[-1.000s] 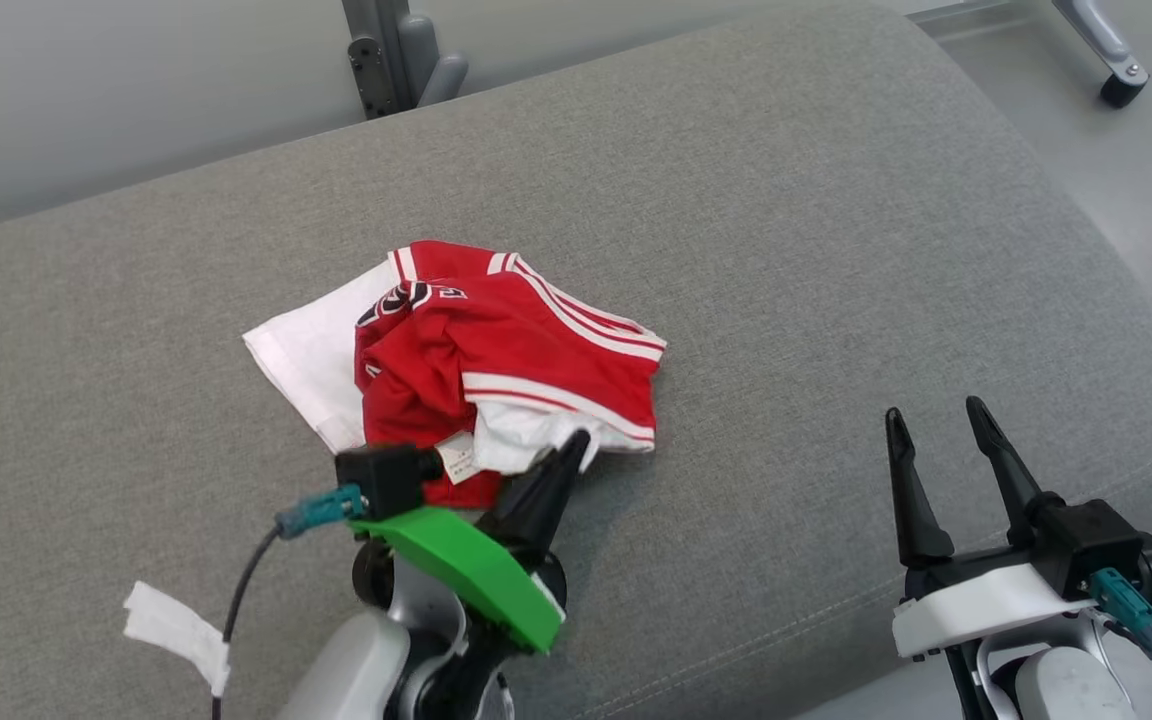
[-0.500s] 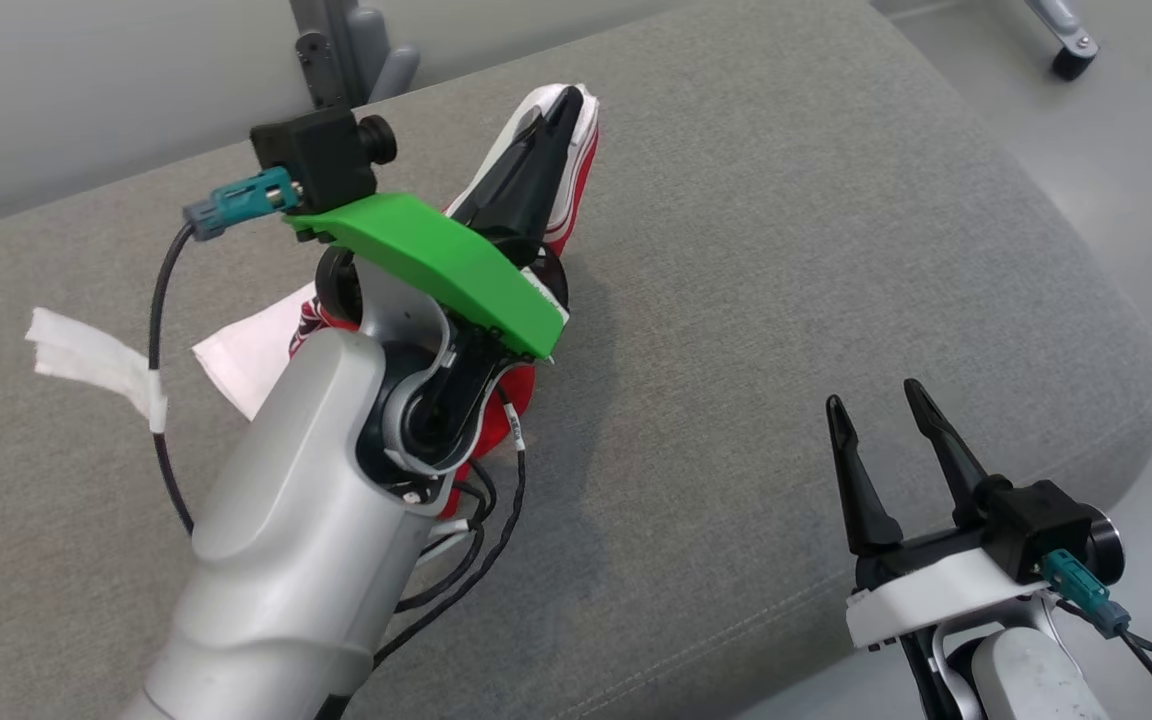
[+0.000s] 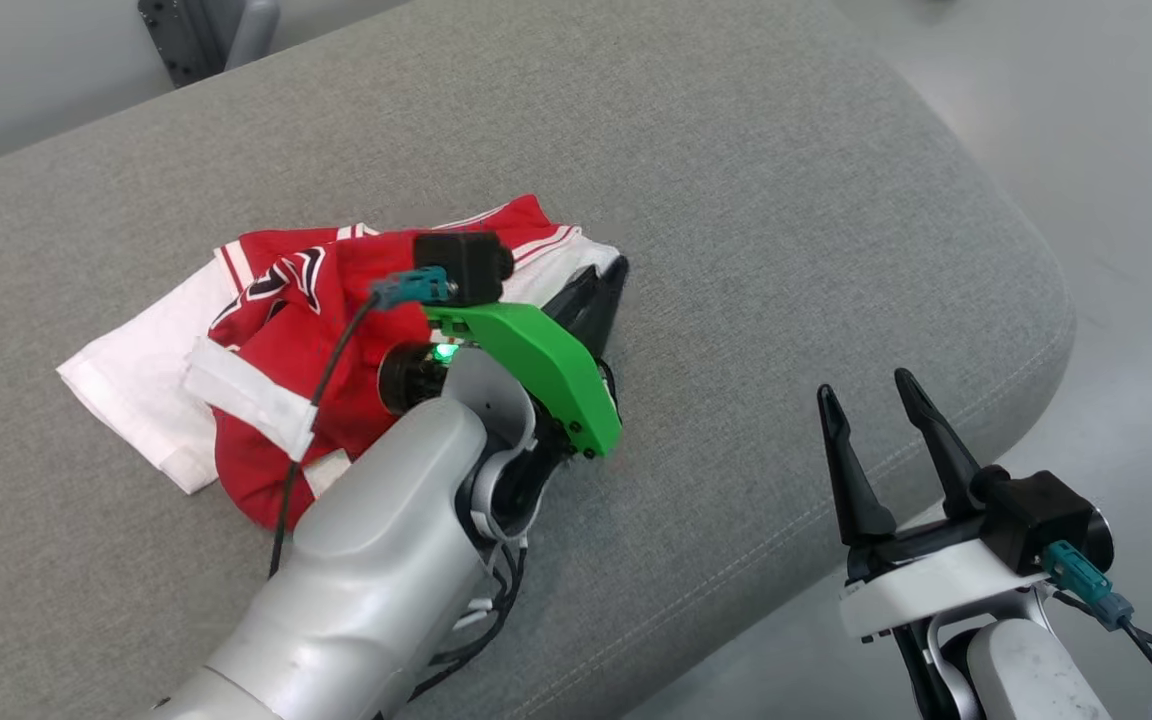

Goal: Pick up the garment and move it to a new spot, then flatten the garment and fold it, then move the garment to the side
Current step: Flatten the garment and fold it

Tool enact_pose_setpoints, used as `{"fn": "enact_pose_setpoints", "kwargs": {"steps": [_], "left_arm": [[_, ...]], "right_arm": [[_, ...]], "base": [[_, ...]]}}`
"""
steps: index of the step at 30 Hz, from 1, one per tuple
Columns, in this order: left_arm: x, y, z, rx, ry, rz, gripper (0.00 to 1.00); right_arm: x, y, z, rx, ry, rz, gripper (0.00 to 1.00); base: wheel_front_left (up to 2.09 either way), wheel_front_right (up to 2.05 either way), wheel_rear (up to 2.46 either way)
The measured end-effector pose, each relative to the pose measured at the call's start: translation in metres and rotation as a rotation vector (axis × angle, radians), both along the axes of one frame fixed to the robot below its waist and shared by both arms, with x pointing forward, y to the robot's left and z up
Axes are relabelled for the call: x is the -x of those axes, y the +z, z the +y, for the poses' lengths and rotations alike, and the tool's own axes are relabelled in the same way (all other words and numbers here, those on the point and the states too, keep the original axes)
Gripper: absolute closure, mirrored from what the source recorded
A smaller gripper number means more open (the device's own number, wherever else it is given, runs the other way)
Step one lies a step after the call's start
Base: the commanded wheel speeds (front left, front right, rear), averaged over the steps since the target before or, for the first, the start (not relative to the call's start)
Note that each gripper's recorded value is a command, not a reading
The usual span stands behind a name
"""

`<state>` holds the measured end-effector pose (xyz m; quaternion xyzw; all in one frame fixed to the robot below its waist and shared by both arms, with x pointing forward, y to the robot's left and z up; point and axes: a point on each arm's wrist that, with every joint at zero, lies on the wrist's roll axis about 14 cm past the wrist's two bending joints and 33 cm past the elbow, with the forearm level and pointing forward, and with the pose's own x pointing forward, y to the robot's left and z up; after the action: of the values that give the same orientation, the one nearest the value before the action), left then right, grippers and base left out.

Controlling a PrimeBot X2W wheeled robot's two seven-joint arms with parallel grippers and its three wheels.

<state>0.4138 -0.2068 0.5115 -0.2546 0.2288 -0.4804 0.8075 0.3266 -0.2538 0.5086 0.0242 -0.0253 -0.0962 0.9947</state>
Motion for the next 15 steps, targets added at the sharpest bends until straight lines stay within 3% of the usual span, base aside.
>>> {"fn": "enact_pose_setpoints", "kwargs": {"steps": [7, 15], "left_arm": [[0.023, -0.003, -0.011, 0.013, -0.092, -0.048, 0.00], [0.024, 0.026, 0.009, 0.039, -0.063, -0.184, 0.00]], "right_arm": [[-0.005, -0.007, -0.002, -0.008, -0.006, 0.020, 0.00], [-0.020, -0.006, 0.012, -0.012, 0.052, 0.005, 0.00]], "base": [[0.00, 0.00, 0.00], [0.00, 0.00, 0.00]]}}
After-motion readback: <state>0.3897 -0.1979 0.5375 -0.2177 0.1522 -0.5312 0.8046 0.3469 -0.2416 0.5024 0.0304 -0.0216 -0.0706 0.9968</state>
